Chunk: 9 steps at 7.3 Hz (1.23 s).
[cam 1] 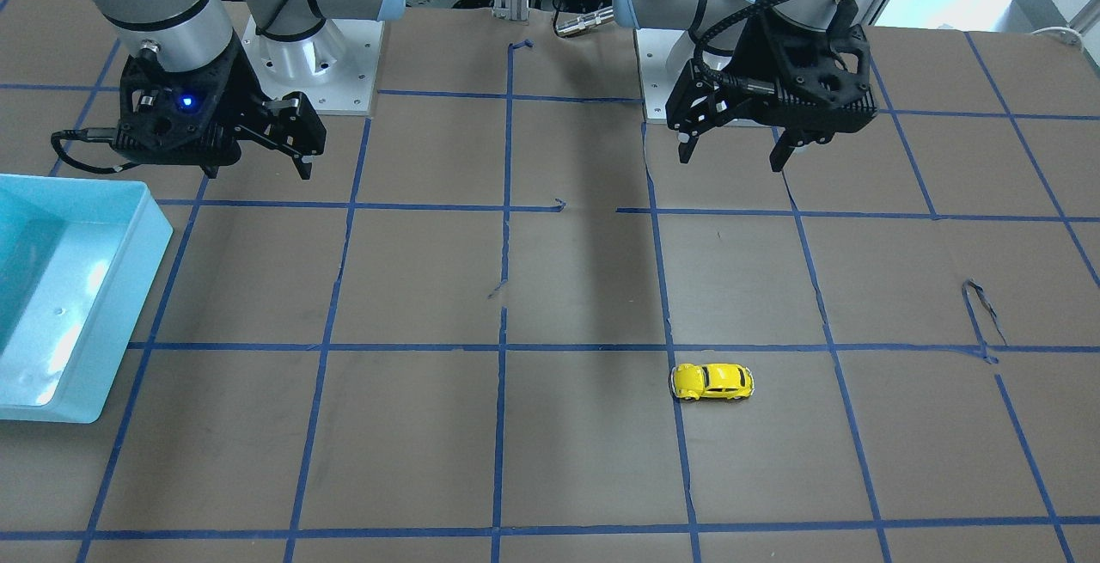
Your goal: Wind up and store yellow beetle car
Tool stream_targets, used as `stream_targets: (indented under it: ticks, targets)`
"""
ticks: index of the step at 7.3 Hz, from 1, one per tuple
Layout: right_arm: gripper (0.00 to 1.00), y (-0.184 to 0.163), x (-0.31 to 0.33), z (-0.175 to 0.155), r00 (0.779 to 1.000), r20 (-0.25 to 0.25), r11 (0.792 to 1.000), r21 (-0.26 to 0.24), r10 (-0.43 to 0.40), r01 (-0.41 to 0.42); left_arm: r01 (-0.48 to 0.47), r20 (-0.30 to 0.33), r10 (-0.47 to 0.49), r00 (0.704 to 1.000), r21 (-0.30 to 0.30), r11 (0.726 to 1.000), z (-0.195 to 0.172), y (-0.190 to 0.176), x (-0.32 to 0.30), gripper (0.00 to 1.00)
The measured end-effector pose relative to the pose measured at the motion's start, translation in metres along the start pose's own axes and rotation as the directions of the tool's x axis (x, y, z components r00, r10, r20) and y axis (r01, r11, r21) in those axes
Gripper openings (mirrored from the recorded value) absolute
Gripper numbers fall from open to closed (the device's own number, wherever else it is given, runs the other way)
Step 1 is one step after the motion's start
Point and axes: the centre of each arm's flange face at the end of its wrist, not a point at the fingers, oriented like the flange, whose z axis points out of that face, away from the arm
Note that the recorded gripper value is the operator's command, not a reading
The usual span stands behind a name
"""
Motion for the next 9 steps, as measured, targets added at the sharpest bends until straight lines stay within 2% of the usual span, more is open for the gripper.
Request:
stream_targets:
  ticks: [9]
  targets:
    - [1.00,-0.0002,0.0003,0.0001,1.000,0.000,1.000,0.000,0.001,-0.001,-0.008,-0.003,0.008,1.000,-0.001,1.000,0.0020,-0.0014,0.0000,1.00]
